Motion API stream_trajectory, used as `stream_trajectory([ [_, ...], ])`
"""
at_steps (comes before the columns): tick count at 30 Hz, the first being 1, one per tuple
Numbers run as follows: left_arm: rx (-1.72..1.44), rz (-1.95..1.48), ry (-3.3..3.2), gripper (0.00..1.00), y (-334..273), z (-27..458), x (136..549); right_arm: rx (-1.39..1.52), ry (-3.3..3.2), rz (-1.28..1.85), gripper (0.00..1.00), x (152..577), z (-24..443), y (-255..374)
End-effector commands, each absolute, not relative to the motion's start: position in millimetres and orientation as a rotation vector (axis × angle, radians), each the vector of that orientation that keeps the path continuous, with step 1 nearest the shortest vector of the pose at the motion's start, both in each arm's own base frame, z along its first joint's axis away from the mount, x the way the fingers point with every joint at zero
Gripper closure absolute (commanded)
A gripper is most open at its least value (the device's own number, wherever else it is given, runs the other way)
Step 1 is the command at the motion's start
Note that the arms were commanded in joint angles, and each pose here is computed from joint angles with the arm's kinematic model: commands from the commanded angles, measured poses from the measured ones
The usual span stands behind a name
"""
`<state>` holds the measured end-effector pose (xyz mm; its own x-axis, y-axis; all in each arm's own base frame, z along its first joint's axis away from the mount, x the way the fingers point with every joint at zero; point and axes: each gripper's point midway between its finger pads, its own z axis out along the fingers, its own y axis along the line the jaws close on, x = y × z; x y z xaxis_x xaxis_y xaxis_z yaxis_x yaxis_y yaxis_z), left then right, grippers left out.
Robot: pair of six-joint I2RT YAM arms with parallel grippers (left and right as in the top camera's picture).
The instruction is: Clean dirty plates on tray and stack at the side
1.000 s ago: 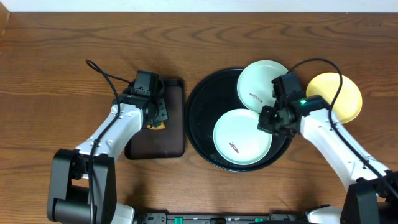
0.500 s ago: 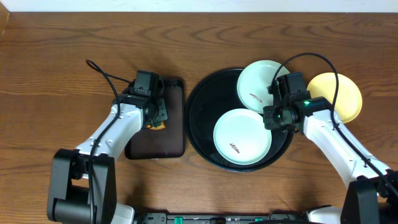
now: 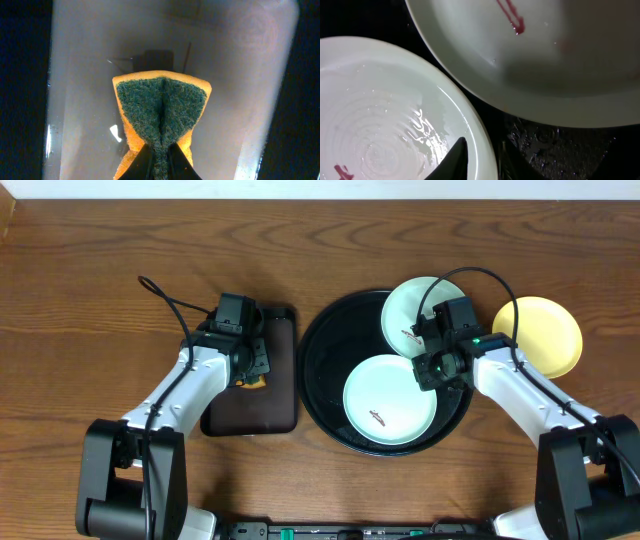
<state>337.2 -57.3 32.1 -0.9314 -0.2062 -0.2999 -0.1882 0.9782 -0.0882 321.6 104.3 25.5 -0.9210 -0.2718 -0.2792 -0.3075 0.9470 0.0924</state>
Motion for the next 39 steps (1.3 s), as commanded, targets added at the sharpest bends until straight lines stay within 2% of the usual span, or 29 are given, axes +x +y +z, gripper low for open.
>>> stream_trajectory([
  [1,-0.280,-0.070,2.821,0.90,-55.5,30.1,335.9,-0.475,2.853,0.201,0.79,315.6,18.6,108.0],
  [9,-0.280,-0.070,2.821,0.90,-55.5,30.1,335.9,-0.475,2.862,0.199,0.82,309.1,9.6,106.0],
  [11,-0.280,-0.070,2.821,0.90,-55.5,30.1,335.9,-0.475,2.862,0.199,0.87,307.4,6.9,105.5],
  [13,-0.280,-0.070,2.821,0.90,-55.5,30.1,335.9,-0.465,2.864,0.202,0.99,306.7,5.5,105.4],
  [20,-0.280,-0.070,2.821,0.90,-55.5,30.1,335.9,-0.176,2.856,0.327,0.99,319.0,21.2,118.2],
  [27,-0.279,-0.069,2.822,0.90,-55.4,30.1,335.8,0.449,2.900,0.425,0.99,309.9,22.3,120.9],
  [31,-0.279,-0.069,2.822,0.90,-55.4,30.1,335.8,0.513,2.911,0.433,0.99,302.7,18.3,127.9],
  [39,-0.279,-0.069,2.823,0.90,-55.3,29.8,335.4,0.429,2.883,0.397,0.99,304.8,18.9,141.2],
])
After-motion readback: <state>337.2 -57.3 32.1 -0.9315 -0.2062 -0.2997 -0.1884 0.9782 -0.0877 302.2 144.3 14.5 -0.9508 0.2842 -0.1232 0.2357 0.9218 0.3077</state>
